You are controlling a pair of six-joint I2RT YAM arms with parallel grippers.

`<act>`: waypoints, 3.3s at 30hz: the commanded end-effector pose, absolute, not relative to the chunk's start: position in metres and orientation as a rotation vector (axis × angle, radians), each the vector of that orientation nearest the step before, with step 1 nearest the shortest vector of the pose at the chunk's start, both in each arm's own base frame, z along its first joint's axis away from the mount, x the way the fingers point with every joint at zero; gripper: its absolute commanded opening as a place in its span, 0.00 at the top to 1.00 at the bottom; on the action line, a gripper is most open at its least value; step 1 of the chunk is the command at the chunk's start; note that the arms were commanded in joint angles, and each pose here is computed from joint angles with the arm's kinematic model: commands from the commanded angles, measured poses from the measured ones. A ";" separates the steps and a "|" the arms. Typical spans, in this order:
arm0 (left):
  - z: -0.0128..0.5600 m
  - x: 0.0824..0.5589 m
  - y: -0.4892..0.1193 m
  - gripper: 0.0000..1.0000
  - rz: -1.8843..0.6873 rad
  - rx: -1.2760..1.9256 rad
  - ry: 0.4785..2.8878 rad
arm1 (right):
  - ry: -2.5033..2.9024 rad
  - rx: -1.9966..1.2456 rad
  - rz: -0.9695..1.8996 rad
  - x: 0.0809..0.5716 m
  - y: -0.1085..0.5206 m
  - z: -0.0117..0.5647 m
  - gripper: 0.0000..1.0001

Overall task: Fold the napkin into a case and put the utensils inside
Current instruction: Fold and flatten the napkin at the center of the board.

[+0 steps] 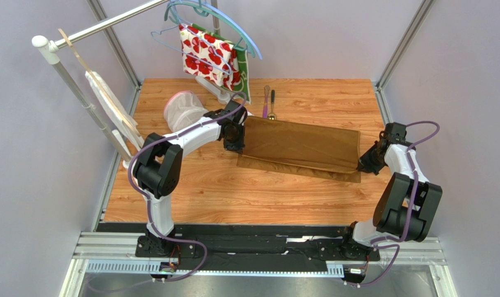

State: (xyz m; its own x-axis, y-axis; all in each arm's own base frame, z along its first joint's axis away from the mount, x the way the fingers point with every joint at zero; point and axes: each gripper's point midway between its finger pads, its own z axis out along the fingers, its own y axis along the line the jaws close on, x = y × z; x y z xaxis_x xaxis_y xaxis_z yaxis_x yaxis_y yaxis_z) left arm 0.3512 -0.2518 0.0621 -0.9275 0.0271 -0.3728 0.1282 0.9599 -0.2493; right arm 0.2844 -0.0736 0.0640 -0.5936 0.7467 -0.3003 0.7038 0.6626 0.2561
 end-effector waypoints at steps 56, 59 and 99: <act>0.112 0.324 -0.263 0.64 -0.508 0.245 2.712 | 2.419 1.019 0.086 0.301 -0.079 0.108 0.31; 0.100 0.332 -0.276 0.73 -0.542 0.249 2.741 | 2.455 1.003 0.127 0.308 -0.069 0.099 0.36; 0.116 0.265 -0.253 0.62 -0.536 0.177 2.709 | 2.355 1.032 0.117 0.268 -0.065 0.121 0.36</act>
